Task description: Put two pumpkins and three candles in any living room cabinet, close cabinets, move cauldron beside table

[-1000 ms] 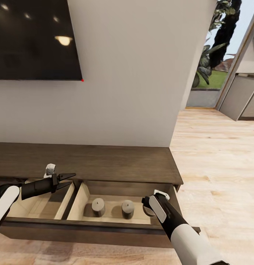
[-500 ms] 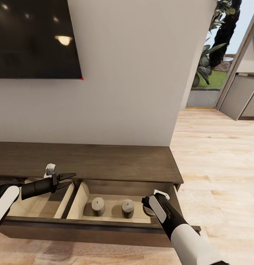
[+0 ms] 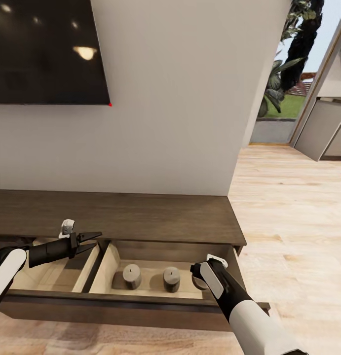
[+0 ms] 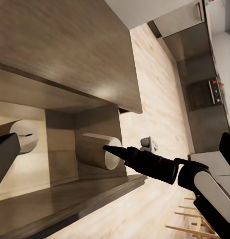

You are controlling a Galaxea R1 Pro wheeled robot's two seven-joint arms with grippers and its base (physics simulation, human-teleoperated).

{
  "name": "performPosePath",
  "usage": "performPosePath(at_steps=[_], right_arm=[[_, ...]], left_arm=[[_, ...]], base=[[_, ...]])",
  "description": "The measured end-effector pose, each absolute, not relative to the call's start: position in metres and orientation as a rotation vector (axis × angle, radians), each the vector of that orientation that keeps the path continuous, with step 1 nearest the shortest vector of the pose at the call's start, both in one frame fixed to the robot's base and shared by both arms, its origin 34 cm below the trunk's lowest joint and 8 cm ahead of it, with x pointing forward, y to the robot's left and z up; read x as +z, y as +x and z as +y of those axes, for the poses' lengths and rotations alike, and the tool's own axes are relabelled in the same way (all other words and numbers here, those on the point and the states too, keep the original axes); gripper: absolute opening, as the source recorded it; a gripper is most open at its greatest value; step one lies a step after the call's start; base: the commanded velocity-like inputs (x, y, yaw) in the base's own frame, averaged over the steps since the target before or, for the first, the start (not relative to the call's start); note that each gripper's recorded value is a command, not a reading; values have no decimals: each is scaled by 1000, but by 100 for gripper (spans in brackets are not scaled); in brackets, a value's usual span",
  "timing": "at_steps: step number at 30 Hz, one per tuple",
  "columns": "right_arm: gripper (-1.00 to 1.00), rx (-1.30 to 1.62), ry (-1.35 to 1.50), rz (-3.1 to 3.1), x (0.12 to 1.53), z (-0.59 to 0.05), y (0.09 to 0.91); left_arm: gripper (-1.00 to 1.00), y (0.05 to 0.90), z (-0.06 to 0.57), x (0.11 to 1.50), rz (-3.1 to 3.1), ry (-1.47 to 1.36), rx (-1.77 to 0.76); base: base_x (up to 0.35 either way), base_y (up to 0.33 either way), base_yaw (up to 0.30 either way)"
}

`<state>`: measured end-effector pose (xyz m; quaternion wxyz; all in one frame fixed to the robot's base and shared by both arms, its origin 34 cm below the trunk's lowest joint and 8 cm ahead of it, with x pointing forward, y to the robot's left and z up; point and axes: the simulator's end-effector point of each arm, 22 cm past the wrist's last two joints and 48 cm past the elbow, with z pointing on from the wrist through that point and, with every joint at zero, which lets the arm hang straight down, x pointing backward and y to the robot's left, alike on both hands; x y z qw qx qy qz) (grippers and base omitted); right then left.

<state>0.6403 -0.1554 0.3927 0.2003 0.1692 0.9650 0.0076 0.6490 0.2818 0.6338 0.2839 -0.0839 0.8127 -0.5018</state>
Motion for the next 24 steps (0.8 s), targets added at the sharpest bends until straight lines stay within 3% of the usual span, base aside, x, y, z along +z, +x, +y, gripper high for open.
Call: performPosePath(at_steps=[24], right_arm=[[-100, -10, 500, 2684, 382, -162, 640]], left_arm=[[100, 648, 281, 631, 2173, -221, -1344]], base=[[0, 0, 0]])
